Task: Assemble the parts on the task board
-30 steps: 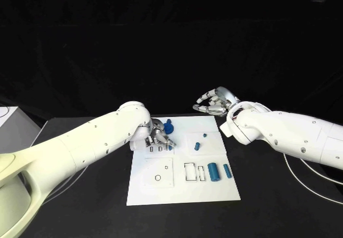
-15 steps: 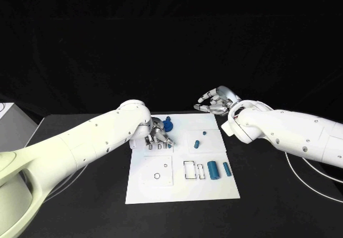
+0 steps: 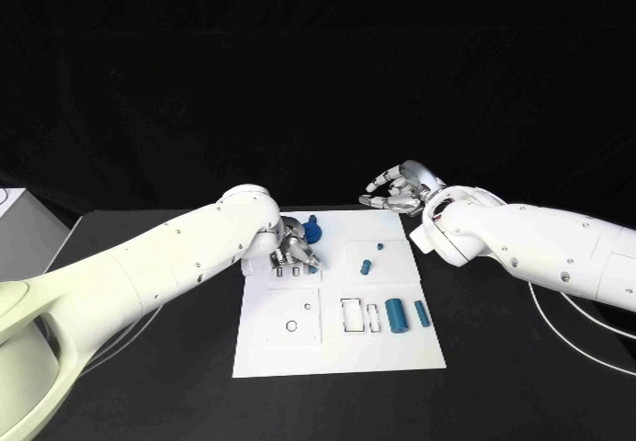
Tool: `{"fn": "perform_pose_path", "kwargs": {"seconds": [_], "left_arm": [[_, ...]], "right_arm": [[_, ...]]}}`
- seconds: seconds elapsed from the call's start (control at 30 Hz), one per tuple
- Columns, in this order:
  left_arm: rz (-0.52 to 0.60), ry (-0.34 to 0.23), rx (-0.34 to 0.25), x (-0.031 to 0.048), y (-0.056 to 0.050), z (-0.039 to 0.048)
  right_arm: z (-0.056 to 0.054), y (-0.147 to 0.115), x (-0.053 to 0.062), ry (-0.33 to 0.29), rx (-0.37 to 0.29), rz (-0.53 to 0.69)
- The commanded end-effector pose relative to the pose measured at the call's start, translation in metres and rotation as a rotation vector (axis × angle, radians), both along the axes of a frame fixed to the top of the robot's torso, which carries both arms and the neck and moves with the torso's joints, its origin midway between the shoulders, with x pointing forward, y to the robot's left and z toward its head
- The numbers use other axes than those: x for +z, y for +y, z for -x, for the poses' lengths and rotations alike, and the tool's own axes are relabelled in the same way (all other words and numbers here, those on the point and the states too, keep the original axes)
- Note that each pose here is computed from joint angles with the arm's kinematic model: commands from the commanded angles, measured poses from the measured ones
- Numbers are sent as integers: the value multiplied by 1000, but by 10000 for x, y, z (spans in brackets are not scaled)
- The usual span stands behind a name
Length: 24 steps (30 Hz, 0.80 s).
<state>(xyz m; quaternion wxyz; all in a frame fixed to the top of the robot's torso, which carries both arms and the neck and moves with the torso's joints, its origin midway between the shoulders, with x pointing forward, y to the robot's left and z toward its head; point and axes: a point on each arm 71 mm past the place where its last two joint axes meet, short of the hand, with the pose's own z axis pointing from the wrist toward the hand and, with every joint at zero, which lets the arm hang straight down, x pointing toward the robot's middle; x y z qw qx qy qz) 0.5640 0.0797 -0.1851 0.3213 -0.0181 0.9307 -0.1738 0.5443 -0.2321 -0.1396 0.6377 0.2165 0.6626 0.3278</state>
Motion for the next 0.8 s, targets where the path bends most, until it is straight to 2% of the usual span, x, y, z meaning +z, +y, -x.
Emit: {"fn": "perform_pose_path", "kwargs": {"seconds": [0.03,0.8], "left_arm": [[-5,2,-2,-25,0,8],[24,0,14,-13,0,11]], "right_arm": [[1,18,-3,8,15,13],[-6,39,-22,28,27,26]]}}
